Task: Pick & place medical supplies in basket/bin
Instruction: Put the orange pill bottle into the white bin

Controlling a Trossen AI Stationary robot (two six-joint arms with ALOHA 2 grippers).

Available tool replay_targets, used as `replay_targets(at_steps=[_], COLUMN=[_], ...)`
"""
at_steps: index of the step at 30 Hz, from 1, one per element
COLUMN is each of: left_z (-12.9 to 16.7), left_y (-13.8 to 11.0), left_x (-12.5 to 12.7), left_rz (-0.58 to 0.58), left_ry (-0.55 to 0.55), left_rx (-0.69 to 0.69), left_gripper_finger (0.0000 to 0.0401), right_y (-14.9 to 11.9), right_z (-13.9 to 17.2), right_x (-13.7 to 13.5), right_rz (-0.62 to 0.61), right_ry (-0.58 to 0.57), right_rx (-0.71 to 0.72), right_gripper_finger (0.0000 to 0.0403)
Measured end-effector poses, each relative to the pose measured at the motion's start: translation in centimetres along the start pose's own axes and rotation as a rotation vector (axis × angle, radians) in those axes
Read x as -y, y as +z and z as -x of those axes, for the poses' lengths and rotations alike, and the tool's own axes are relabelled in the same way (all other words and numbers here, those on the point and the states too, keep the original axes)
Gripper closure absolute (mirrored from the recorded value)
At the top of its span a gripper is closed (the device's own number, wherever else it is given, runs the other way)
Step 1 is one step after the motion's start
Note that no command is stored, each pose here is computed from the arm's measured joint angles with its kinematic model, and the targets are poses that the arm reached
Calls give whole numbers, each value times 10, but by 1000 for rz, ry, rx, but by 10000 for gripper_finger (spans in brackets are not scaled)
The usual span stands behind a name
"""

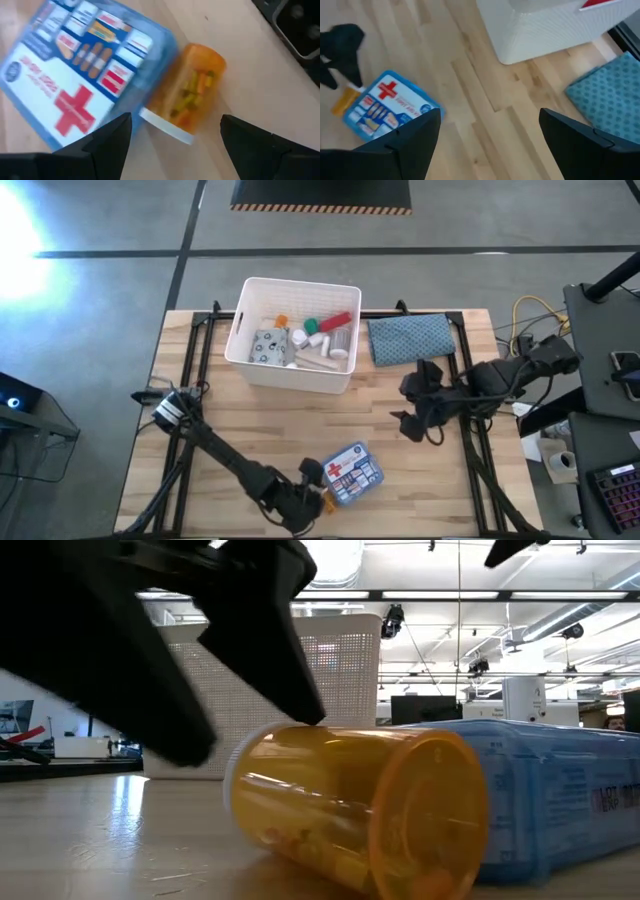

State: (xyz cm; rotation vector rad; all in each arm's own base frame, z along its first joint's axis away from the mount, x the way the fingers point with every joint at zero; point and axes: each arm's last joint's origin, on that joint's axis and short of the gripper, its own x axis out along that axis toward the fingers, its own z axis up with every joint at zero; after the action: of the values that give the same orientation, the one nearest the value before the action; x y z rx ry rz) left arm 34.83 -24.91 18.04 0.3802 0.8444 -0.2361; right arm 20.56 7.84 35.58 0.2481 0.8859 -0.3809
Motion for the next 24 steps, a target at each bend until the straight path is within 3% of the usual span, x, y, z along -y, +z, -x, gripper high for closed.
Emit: replay_targets(at_steps=[10,24], left_z=[-1,-18], left_y=[2,1], left_x=[-4,6], left_rz=[-116,-106], left_ry=[-16,-158], left_rx=[13,65], left_gripper_finger=[120,120], right_y=[-2,-2], right_z=[-6,-6], right_x=[0,0], right_rz=[7,3], right_ry=[-31,-51], right_rx=[4,17], right_gripper_finger=[73,75])
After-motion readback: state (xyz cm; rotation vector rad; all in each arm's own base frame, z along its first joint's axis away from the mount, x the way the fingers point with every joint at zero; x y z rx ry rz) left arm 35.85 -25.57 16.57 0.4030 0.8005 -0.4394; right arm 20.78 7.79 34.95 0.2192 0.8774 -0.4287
